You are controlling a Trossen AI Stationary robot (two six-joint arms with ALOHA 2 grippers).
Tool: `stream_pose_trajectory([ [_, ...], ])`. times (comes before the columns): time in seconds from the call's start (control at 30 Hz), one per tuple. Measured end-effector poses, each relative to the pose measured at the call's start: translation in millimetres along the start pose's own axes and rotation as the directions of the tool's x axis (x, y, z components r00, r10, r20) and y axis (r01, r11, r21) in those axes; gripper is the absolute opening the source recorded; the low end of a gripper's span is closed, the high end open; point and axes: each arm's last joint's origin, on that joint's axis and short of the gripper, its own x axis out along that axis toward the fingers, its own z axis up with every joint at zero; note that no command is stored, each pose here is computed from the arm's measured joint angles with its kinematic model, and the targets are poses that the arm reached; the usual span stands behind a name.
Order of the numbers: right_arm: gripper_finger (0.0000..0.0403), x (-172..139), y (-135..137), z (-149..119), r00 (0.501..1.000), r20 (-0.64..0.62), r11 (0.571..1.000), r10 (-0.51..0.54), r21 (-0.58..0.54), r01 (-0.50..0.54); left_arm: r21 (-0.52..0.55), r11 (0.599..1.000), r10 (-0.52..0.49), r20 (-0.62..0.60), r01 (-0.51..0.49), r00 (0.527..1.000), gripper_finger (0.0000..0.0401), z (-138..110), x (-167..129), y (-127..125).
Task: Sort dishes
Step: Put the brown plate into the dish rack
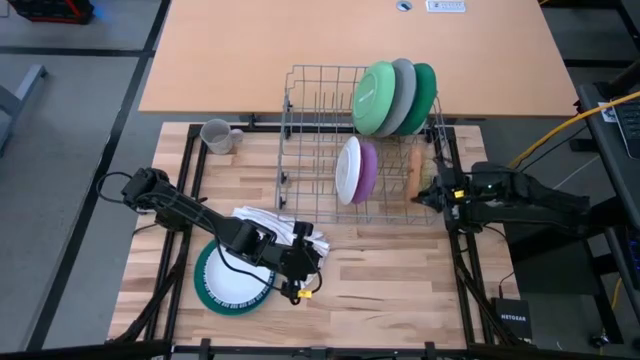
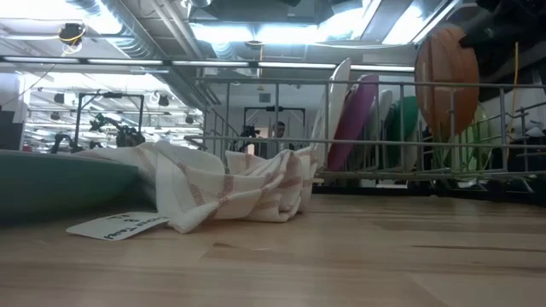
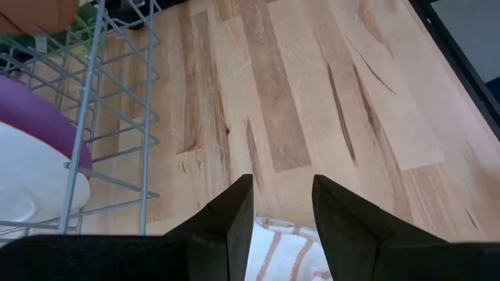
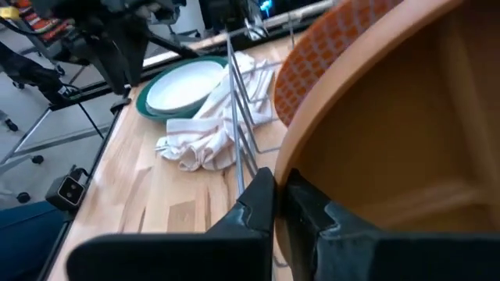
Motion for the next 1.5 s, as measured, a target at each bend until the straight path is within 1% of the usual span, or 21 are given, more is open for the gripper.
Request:
stream_pose_trajectory([
  [0.13, 0.0014, -6, 4, 13, 0.999, 0.05, 0.998, 0.009, -0.062, -0.006, -0.006, 1.0, 0.0, 0.035, 0.0, 0.999, 0.0123, 4, 0, 0],
  [0.23, 0.0014, -5, 3, 13, 0.999, 0.029, 0.997, -0.014, -0.076, 0.016, 0.016, 1.0, 0.006, 0.127, -0.008, 0.992, 0.0123, 13, 0, 3],
  [0.37, 0.0014, -1, 2, 11, 0.999, -0.018, 0.997, -0.031, -0.07, 0.029, 0.032, 0.998, 0.043, 0.302, -0.055, 0.952, 0.0123, 32, 0, 15],
  [0.43, 0.0014, 0, 1, 9, 0.997, -0.053, 0.997, -0.051, -0.06, 0.047, 0.028, 0.996, 0.067, 0.366, -0.082, 0.928, 0.0123, 38, -1, 22],
  [0.5, 0.0014, 2, 0, 9, 0.996, -0.061, 0.997, -0.059, -0.056, 0.055, 0.015, 0.995, 0.088, 0.406, -0.103, 0.909, 0.0123, 43, -1, 28],
  [0.6, 0.0014, 2, 1, 9, 0.997, -0.054, 0.997, -0.058, -0.062, 0.054, -0.003, 0.993, 0.109, 0.408, -0.118, 0.907, 0.0123, 43, 1, 37],
  [0.7, 0.0014, 2, 1, 12, 0.998, -0.025, 0.996, -0.05, -0.075, 0.048, -0.023, 0.993, 0.118, 0.378, -0.118, 0.918, 0.0123, 40, 4, 42],
  [0.83, 0.0014, 2, 4, 20, 0.999, 0.046, 0.993, -0.006, -0.118, 0.012, -0.037, 0.993, 0.117, 0.331, -0.111, 0.936, 0.0123, 35, 7, 45],
  [0.9, 0.0014, 2, 4, 21, 0.998, 0.062, 0.992, 0.003, -0.13, 0.005, -0.039, 0.993, 0.116, 0.322, -0.109, 0.94, 0.0123, 34, 7, 45],
  [1.33, 0.0014, 16, -1, 5, 1.0, -0.009, 0.993, -0.012, -0.118, 0.011, -0.013, 0.996, 0.092, 0.323, -0.093, 0.942, 0.0123, 34, 5, 35],
  [1.5, 0.0014, 23, -3, 2, 1.0, -0.005, 0.993, -0.007, -0.119, 0.006, -0.011, 0.995, 0.093, 0.323, -0.095, 0.942, 0.0123, 34, 5, 36],
])
